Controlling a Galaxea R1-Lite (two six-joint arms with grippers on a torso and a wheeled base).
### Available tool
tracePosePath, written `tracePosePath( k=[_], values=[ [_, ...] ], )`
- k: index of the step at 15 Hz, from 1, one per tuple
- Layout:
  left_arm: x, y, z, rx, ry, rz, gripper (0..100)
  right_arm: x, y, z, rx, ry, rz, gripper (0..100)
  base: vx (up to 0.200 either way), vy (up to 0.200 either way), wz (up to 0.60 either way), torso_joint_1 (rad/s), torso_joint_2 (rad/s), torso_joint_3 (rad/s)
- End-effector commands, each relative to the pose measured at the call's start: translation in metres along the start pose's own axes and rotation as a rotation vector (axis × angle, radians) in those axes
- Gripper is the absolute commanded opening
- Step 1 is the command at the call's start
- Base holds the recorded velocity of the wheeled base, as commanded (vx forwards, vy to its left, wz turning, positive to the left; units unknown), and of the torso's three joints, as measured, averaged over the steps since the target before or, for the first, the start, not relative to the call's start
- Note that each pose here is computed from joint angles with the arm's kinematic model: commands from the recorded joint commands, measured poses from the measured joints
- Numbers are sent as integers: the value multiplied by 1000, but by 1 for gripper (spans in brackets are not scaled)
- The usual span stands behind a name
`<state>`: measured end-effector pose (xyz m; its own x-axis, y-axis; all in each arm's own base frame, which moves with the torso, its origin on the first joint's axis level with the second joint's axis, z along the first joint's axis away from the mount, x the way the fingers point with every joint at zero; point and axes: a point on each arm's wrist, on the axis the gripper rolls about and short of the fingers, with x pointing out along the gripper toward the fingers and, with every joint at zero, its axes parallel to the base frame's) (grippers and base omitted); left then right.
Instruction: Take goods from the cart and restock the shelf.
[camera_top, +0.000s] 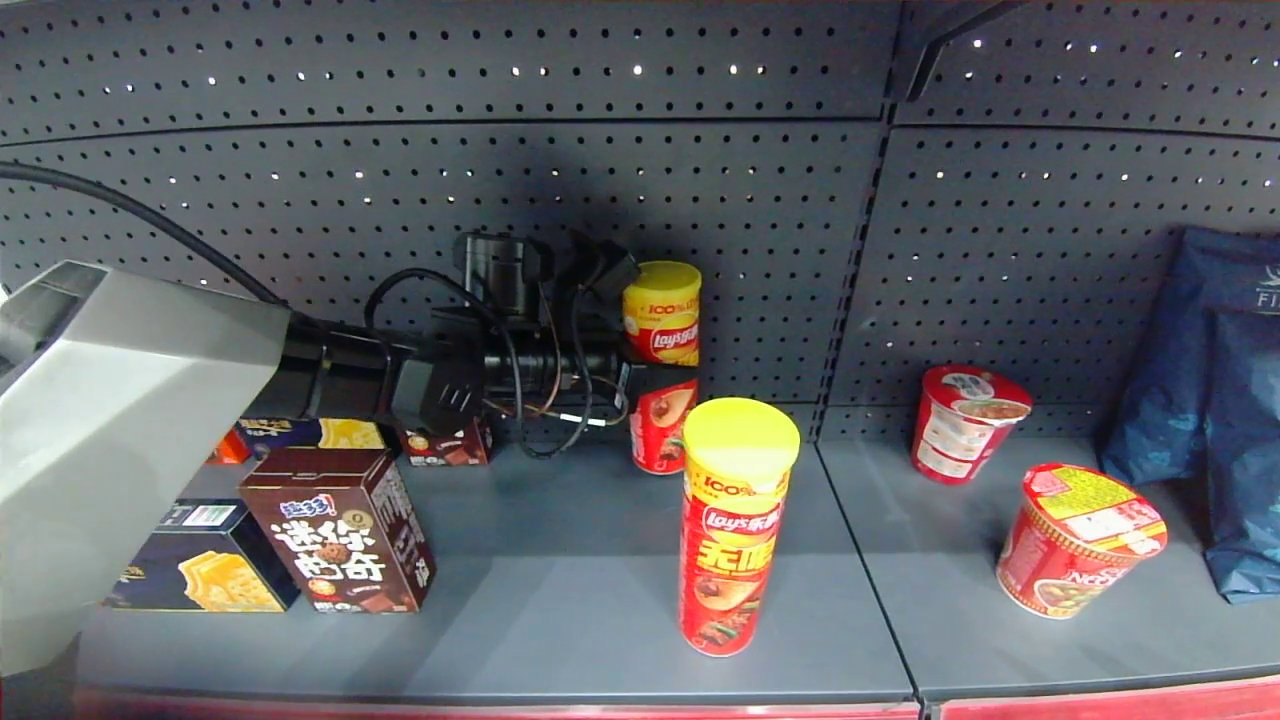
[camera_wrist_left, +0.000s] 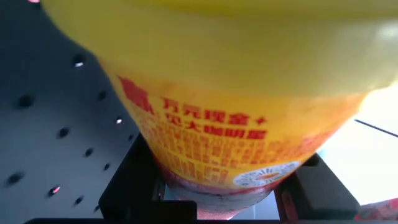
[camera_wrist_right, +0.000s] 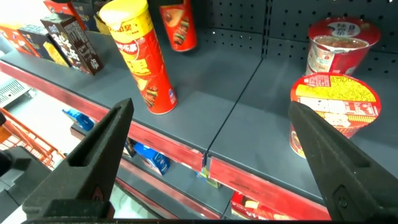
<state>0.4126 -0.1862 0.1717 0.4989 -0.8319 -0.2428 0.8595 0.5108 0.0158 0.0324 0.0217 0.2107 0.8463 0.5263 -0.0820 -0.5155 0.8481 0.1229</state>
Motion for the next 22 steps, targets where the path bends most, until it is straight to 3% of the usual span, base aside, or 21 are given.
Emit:
tracePosePath(
  k=[1, 17, 18, 22],
  values=[
    [5, 0, -1, -4, 9, -7, 0, 0, 0, 1, 0, -1, 0, 100, 0, 0, 0, 0, 0, 0],
    [26, 2, -14, -6, 22, -19, 0, 0, 0, -1, 0, 2, 0, 100, 0, 0, 0, 0, 0, 0],
    [27, 3, -16, -7, 25, -20, 100, 0, 0, -1, 0, 4, 0, 100, 0, 0, 0, 0, 0, 0],
    [31, -1, -16, -5, 25, -19, 100, 1, 0, -2, 0, 7, -1, 100, 0, 0, 0, 0, 0, 0]
  ],
)
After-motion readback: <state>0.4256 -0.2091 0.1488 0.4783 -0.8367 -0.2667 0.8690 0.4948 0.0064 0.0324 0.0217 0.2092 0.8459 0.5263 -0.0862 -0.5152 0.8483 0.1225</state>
